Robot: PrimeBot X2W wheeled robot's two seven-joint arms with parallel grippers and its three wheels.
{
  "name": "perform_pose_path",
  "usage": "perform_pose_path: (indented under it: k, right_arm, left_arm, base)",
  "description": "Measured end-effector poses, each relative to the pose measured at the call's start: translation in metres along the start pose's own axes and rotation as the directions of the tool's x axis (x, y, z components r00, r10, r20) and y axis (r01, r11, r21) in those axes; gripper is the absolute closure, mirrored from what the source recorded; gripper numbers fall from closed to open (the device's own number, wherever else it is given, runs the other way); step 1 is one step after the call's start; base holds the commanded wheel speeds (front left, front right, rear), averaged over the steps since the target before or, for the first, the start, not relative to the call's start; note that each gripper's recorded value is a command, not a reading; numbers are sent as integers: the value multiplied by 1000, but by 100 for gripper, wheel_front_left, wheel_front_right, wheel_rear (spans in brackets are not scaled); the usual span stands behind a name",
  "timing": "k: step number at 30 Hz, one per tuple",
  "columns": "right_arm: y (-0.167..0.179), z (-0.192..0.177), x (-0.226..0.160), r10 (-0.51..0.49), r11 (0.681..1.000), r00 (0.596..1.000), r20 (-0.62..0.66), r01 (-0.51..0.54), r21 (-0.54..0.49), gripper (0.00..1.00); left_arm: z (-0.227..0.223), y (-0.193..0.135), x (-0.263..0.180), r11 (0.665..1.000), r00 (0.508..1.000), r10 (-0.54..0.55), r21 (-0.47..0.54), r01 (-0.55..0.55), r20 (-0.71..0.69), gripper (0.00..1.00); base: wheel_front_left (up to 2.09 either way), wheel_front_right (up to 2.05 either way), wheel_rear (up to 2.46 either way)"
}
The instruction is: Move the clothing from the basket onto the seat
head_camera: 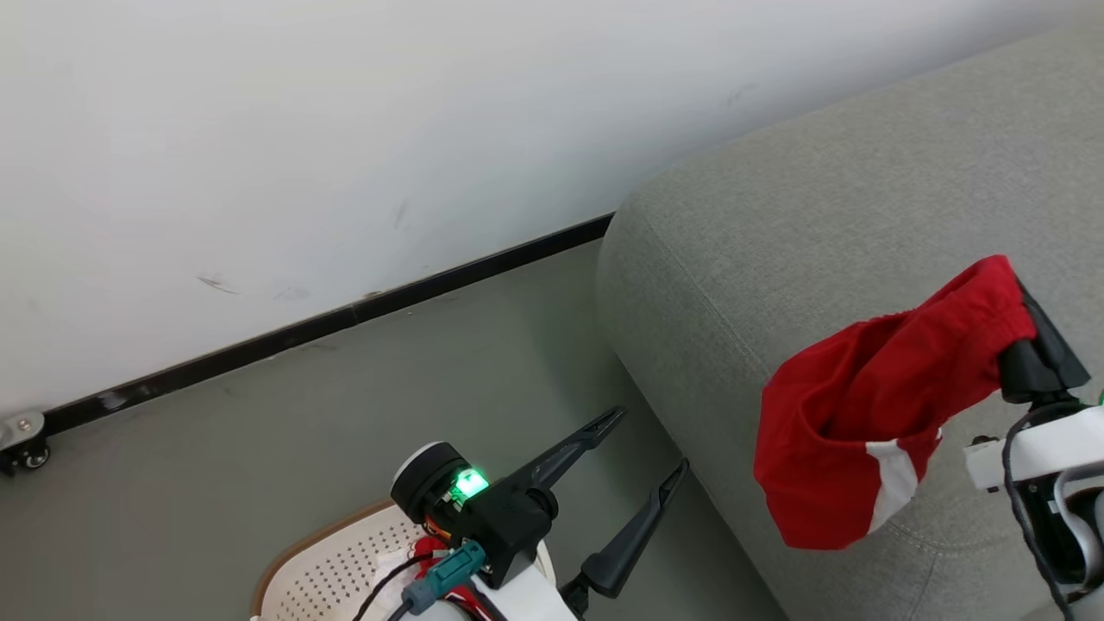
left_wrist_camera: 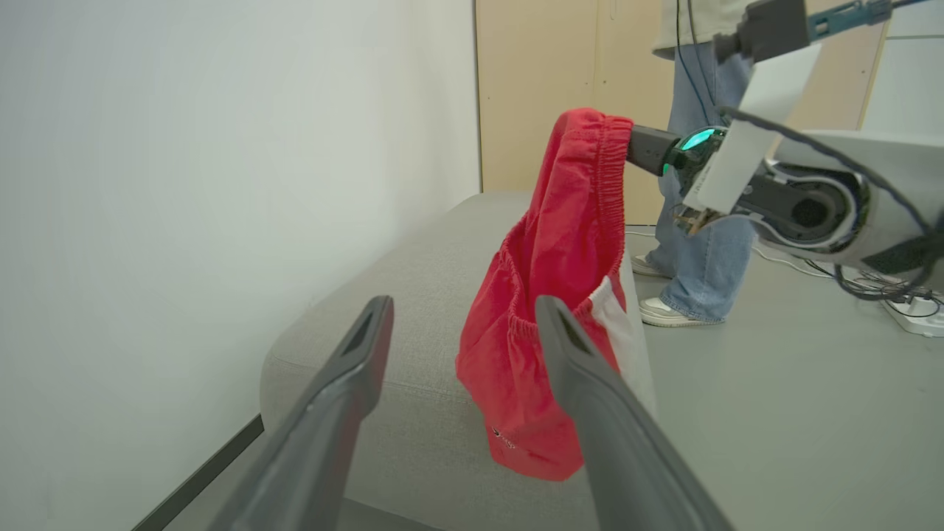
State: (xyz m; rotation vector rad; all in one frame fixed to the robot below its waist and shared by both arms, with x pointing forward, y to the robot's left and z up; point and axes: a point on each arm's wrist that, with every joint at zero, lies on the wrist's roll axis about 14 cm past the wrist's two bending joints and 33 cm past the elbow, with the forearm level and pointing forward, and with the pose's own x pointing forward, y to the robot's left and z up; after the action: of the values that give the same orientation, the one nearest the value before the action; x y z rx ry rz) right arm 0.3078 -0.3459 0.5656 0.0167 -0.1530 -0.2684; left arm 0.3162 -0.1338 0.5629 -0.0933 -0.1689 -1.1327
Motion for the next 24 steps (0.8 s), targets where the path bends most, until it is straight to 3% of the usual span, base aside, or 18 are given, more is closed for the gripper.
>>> perform_pose_path:
  k: [7,19,24]
  right_arm:
    - [-21,10,2,-38,998,999,-13,37,-42,100]
    - [-63,103,54,-98,987,985,142,114,-110,100]
    - [-77,125,68,-125,978,978,168,149,-145,100]
  left_arm:
    - [-8,-10,3,999,999,-41,-30,40,-16,0]
    - [-10,2,7,998,999,-46,-40,46,1,0]
    - [-11,12,6,999,1000,-29,-34,29,1,0]
  base:
    - [0,0,0]
    - [0,0,0]
    - [0,0,0]
